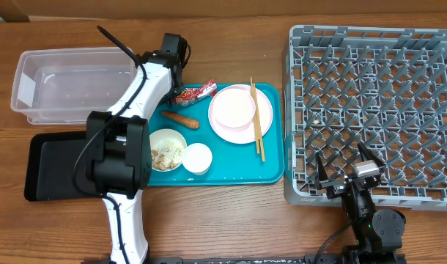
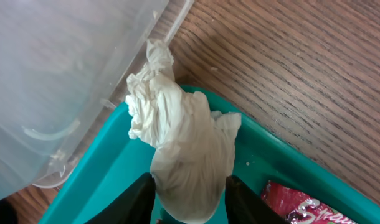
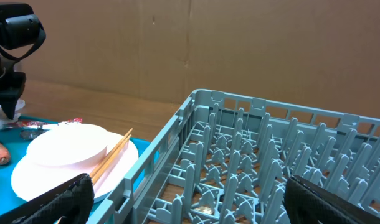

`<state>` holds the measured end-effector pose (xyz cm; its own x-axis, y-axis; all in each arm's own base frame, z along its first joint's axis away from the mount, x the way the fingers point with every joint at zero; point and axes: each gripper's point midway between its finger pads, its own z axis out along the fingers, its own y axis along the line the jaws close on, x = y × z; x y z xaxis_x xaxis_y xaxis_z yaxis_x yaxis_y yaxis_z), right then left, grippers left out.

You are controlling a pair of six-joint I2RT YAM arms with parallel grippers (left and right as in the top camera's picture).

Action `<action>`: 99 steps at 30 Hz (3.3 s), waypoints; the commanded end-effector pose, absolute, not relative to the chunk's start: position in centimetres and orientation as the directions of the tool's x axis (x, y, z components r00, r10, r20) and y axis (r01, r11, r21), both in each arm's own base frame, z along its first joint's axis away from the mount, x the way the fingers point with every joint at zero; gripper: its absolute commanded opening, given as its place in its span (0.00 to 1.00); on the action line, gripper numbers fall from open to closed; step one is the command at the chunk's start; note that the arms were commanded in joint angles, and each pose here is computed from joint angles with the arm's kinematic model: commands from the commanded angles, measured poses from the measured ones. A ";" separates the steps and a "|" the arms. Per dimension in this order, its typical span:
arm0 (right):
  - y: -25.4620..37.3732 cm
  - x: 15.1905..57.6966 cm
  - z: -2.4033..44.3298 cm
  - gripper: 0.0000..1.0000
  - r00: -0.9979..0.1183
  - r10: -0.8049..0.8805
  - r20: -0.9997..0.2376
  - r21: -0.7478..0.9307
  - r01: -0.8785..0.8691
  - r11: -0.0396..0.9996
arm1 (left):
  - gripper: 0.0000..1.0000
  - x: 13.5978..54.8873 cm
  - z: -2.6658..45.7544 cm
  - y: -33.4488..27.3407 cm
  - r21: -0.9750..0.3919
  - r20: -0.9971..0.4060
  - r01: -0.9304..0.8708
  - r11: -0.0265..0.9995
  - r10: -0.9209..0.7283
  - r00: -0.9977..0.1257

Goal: Sort waste into correct bins and load items into the dishwasher
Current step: 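Move the left gripper to the white tissue and grasp it, then carry the tissue with the left gripper into the clear bin and release, then reach the left gripper to the red snack wrapper and grasp it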

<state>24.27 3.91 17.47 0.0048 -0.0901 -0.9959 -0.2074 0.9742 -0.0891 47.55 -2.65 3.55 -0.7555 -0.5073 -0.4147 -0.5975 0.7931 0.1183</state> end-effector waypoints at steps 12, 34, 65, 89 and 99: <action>3.7 24.3 17.3 1.00 0.007 -0.089 -0.996 -0.089 -0.198 0.976 | 0.49 46.3 1.7 -2.0 0.178 -0.404 -0.588 0.789 -0.487 -0.775; 3.7 24.3 17.3 1.00 0.007 -0.089 -0.996 -0.089 -0.198 0.976 | 0.04 48.2 9.7 -5.1 0.112 -0.354 -0.452 0.885 -0.389 -0.850; 3.7 24.3 17.3 1.00 0.007 -0.089 -0.996 -0.089 -0.198 0.976 | 0.04 44.9 16.6 13.9 0.106 -0.312 -0.727 0.679 -0.671 -0.672; 3.7 24.3 17.3 1.00 0.007 -0.089 -0.996 -0.089 -0.198 0.976 | 0.53 45.6 12.7 19.1 0.094 -0.331 -0.686 0.721 -0.627 -0.705; 3.7 24.3 17.3 1.00 0.007 -0.089 -0.996 -0.089 -0.198 0.976 | 0.29 50.4 23.1 5.3 -0.325 -0.383 -0.255 0.911 -0.373 -0.845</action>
<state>24.27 3.92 17.46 0.0044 -0.0901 -0.9959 -0.2078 0.9741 -0.0891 48.38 13.20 18.97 -0.7704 -0.5392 -0.3403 -0.5303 0.8382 -0.1275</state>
